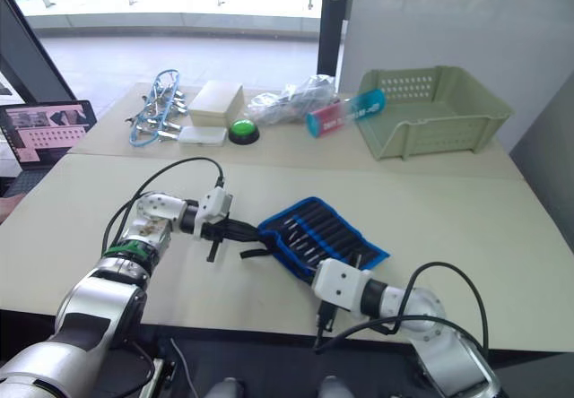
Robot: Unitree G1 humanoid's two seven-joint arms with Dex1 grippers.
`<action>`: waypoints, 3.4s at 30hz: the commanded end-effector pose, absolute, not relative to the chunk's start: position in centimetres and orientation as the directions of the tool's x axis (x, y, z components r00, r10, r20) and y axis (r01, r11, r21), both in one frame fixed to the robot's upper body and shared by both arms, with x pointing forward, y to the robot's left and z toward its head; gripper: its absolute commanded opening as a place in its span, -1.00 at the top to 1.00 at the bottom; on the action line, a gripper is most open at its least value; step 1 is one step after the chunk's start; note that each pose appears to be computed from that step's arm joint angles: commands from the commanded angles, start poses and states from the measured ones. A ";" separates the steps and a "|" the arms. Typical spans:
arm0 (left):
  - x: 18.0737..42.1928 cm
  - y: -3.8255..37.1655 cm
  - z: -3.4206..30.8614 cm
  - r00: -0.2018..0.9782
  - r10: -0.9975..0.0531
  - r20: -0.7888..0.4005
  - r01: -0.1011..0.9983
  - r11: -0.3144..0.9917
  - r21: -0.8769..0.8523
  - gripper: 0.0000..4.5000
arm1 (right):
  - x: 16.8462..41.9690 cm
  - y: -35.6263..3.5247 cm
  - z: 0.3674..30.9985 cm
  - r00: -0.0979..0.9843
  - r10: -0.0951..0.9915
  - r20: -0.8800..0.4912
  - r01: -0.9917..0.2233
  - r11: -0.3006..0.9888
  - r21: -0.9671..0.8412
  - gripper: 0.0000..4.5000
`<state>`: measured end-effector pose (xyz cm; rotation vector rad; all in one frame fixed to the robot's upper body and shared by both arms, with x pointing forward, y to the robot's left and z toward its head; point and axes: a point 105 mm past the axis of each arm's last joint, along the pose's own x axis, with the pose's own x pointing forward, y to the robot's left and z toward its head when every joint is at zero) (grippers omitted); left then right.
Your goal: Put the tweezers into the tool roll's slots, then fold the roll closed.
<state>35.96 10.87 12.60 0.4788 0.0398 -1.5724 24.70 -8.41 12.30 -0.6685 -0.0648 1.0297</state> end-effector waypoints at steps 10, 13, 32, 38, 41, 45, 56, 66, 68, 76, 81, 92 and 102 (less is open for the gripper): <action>32.1 14.3 12.9 -0.003 -0.924 -0.382 0.928 -0.145 0.344 0.99 | 25.3 -6.7 12.6 0.481 0.833 -0.273 -0.611 0.095 -0.786 1.00; 29.6 15.0 13.2 -0.023 -0.925 -0.379 0.945 -0.143 0.293 0.99 | 26.5 -6.5 12.0 0.453 0.836 -0.310 -0.551 -0.011 -0.834 1.00; 30.9 14.6 13.6 0.333 -0.918 -0.214 0.943 0.323 0.078 0.99 | 30.3 -7.4 12.2 0.420 0.855 -0.303 -0.881 0.305 -0.360 1.00; 30.7 14.7 11.2 0.339 -0.894 -0.292 0.941 0.321 0.108 0.99 | 30.3 -7.1 11.8 0.447 0.829 -0.336 -0.879 0.338 -0.335 1.00; 31.2 15.2 11.0 0.358 -0.883 -0.303 0.934 0.334 0.130 0.99 | 29.9 -7.0 11.4 0.448 0.825 -0.343 -0.883 0.348 -0.316 1.00; 31.6 16.2 11.5 0.370 -0.871 -0.323 0.928 0.332 0.169 0.99 | 29.3 -7.3 11.1 0.455 0.815 -0.359 -0.883 0.362 -0.298 1.00; 32.6 16.1 13.1 0.355 -0.885 -0.302 0.924 0.282 0.260 0.99 | 28.9 -6.3 12.2 0.493 0.810 -0.318 -0.870 0.452 -0.199 1.00; 33.2 17.2 12.1 0.393 -0.853 -0.342 0.909 0.305 0.283 1.00 | 29.1 -7.8 13.2 0.554 0.790 -0.261 -0.832 0.513 -0.213 0.31; 33.3 17.3 12.0 0.398 -0.848 -0.351 0.906 0.303 0.295 1.00 | 28.8 -8.1 14.6 0.571 0.797 -0.198 -0.818 0.532 -0.220 0.01; 33.6 16.9 12.4 0.391 -0.845 -0.364 0.906 0.283 0.315 1.00 | 25.6 -4.9 17.6 0.470 0.880 -0.067 -0.819 0.406 -0.405 -0.13; 34.0 17.1 12.3 0.398 -0.834 -0.383 0.902 0.278 0.331 1.00 | 26.7 -2.1 15.5 0.513 0.857 -0.046 -0.780 0.443 -0.442 0.21; 33.8 17.4 12.4 0.413 -0.840 -0.352 0.902 0.323 0.286 0.60 | 29.6 -3.4 9.7 0.672 0.723 -0.159 -0.719 0.585 -0.376 1.00; 31.8 18.2 15.1 0.483 -0.862 -0.154 0.868 0.449 0.210 -0.41 | 30.1 -4.1 8.1 0.690 0.690 -0.221 -0.718 0.610 -0.336 1.00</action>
